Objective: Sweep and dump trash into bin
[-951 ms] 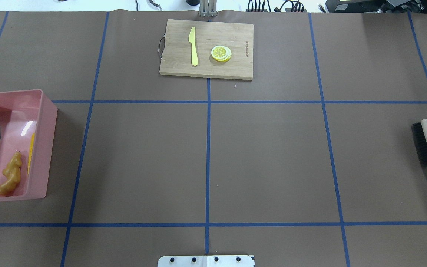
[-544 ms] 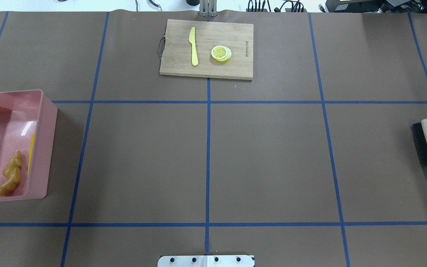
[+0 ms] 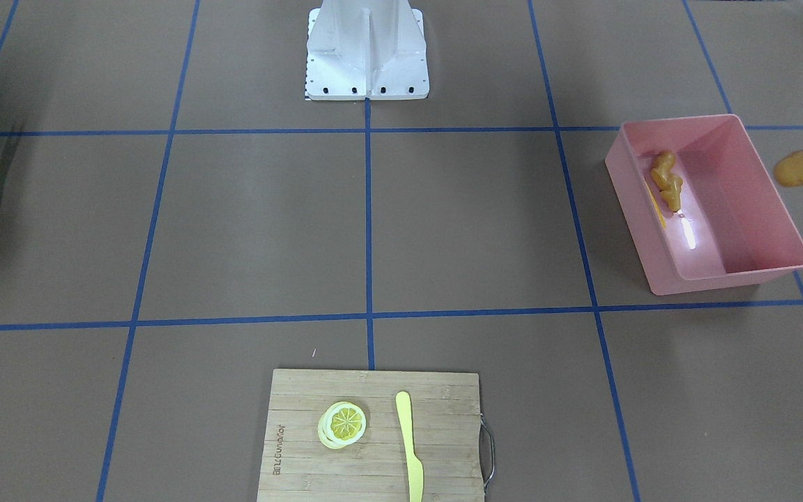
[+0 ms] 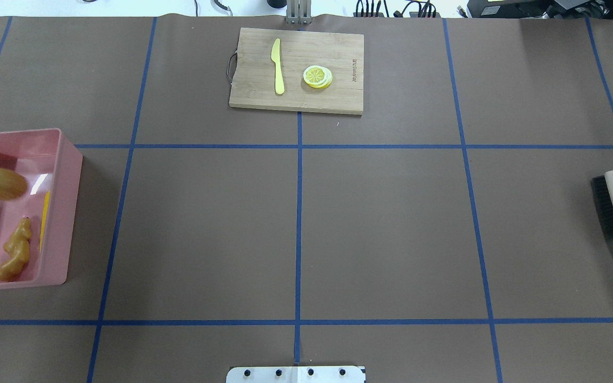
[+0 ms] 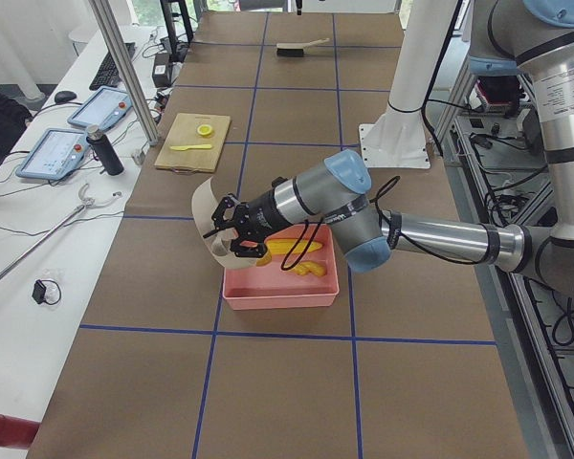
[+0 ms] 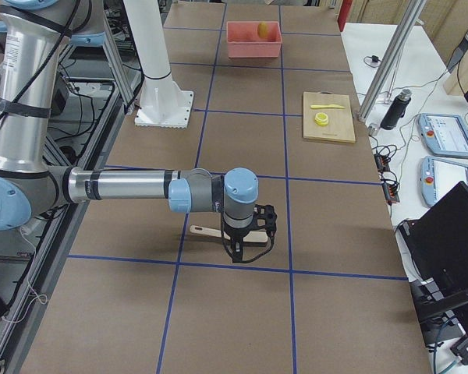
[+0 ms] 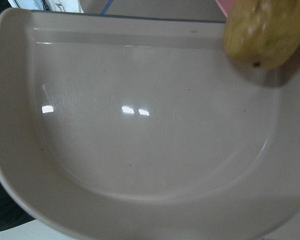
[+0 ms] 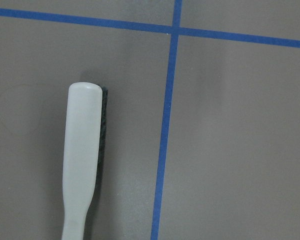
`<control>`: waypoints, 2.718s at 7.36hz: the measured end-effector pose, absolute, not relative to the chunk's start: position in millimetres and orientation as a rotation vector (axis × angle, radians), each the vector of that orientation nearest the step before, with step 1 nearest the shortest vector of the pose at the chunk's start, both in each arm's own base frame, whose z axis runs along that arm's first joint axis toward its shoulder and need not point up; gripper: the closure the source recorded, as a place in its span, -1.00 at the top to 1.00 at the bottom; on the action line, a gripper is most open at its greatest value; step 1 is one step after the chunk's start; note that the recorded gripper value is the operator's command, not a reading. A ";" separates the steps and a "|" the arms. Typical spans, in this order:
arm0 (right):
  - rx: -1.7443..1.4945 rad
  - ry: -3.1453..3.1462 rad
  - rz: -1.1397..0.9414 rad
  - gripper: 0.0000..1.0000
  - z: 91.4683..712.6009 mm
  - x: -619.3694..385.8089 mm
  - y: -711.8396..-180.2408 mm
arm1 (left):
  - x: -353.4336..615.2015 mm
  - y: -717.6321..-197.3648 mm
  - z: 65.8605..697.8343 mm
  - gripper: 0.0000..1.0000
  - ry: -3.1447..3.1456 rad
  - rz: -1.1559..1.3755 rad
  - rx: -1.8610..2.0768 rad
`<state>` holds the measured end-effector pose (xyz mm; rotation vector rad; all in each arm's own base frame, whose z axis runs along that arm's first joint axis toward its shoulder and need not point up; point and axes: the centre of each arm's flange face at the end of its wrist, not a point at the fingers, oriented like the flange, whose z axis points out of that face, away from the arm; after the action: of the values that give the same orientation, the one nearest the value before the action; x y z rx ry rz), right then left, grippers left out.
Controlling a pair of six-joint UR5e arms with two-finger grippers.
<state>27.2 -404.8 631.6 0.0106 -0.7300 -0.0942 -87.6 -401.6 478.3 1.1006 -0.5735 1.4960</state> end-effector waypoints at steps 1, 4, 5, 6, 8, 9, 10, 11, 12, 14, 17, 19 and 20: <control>0.011 -0.732 -0.094 1.00 631.5 27.0 -404.9 | -87.3 -401.8 475.8 -1.00 -0.596 1.502 1.111; 0.002 -0.729 -0.092 1.00 635.5 27.4 -403.0 | -71.7 -401.8 486.2 -1.00 -0.298 1.421 1.151; -0.003 -0.727 -0.090 1.00 637.4 27.6 -402.1 | -60.0 -400.7 488.6 -1.00 -0.099 1.339 1.163; -0.009 -0.727 -0.087 1.00 639.2 27.7 -401.1 | -43.5 -400.2 485.4 -1.00 0.110 1.244 1.170; -0.019 -0.728 -0.082 1.00 642.1 28.0 -399.8 | 6.1 -408.8 457.4 -1.00 0.501 1.090 1.155; -0.020 -0.728 -0.081 1.00 642.6 28.4 -399.6 | 42.6 -418.4 435.3 -1.00 0.655 1.042 1.126; -0.018 -0.726 -0.081 1.00 642.5 28.8 -399.7 | 91.1 -427.0 411.0 -1.00 0.788 1.027 1.083; -0.016 -0.722 -0.081 1.00 642.5 29.4 -399.7 | 145.0 -433.8 387.6 -1.00 0.888 1.046 1.036; -0.014 -0.719 -0.081 1.00 642.2 29.9 -399.8 | 210.4 -437.6 366.9 -1.00 0.954 1.103 0.993; -0.012 -0.715 -0.082 1.00 642.9 30.4 -400.1 | 336.1 -421.8 344.0 -1.00 0.981 1.214 0.939; -0.006 -0.710 -0.082 1.00 643.3 31.6 -401.6 | 409.2 -415.5 320.6 -1.00 0.900 1.348 0.872; 0.002 -0.709 -0.083 1.00 640.2 31.9 -404.9 | 416.5 -430.6 322.9 -1.00 0.825 1.446 0.859; 0.004 -0.709 -0.085 1.00 639.7 32.0 -405.4 | 424.3 -441.6 326.0 -1.00 0.811 1.457 0.843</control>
<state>32.0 -405.4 639.7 0.0041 -0.7086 -0.0846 424.3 -441.6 326.0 0.8430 0.8105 1.4566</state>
